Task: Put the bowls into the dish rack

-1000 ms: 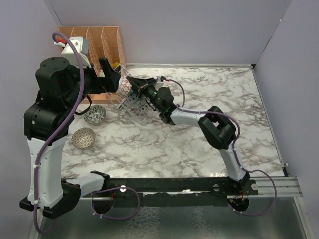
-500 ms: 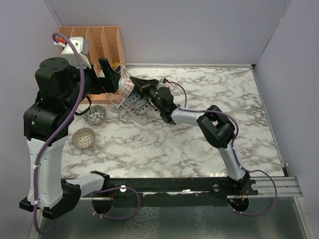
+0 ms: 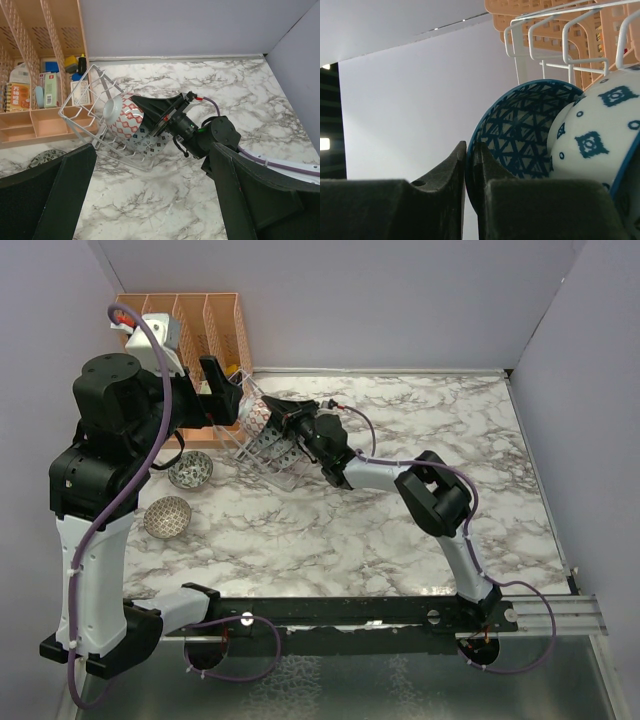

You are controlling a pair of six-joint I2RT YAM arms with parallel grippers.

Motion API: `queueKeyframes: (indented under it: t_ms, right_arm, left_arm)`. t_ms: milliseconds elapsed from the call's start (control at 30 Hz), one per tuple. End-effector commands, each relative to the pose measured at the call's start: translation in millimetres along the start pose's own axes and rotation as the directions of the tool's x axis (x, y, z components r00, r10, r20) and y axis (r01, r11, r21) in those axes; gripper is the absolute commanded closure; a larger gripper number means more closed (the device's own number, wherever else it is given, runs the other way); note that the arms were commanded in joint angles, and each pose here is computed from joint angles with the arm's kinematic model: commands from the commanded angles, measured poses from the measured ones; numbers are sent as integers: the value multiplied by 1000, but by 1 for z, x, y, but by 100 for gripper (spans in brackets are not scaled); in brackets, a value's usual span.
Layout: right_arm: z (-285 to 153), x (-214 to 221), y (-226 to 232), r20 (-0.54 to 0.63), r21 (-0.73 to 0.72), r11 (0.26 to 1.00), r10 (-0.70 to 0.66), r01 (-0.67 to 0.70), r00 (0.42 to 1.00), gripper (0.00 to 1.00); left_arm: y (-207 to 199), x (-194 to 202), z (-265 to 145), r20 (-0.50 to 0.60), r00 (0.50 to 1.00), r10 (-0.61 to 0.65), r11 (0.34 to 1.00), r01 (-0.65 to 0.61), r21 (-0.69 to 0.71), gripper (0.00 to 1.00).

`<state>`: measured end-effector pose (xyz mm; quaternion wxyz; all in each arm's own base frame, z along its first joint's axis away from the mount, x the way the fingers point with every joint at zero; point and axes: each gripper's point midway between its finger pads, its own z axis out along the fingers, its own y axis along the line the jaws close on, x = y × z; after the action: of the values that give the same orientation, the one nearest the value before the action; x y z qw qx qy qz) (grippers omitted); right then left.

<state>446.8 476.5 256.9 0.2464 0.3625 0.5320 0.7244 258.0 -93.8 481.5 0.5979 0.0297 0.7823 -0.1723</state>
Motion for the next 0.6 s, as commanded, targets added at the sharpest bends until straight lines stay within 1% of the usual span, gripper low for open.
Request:
queueKeyframes:
  t_ms: [0, 333, 533, 567]
  right_arm:
    - [3, -11, 5, 39, -10, 1000, 2, -1, 999, 86]
    - [-1, -13, -5, 42, 64, 998, 9, -12, 999, 74]
    - [-9, -17, -5, 46, 87, 996, 6, -10, 999, 71]
    - [-10, -17, -3, 45, 84, 996, 7, -11, 999, 69]
  left_arm:
    - [-2, -4, -1, 15, 1000, 11, 1000, -11, 8, 1]
    - [-2, -5, 0, 16, 1000, 12, 1000, -12, 8, 1]
    - [-2, -5, 0, 14, 1000, 9, 1000, -9, 8, 1]
    - [-2, -5, 1, 13, 1000, 8, 1000, -8, 8, 1]
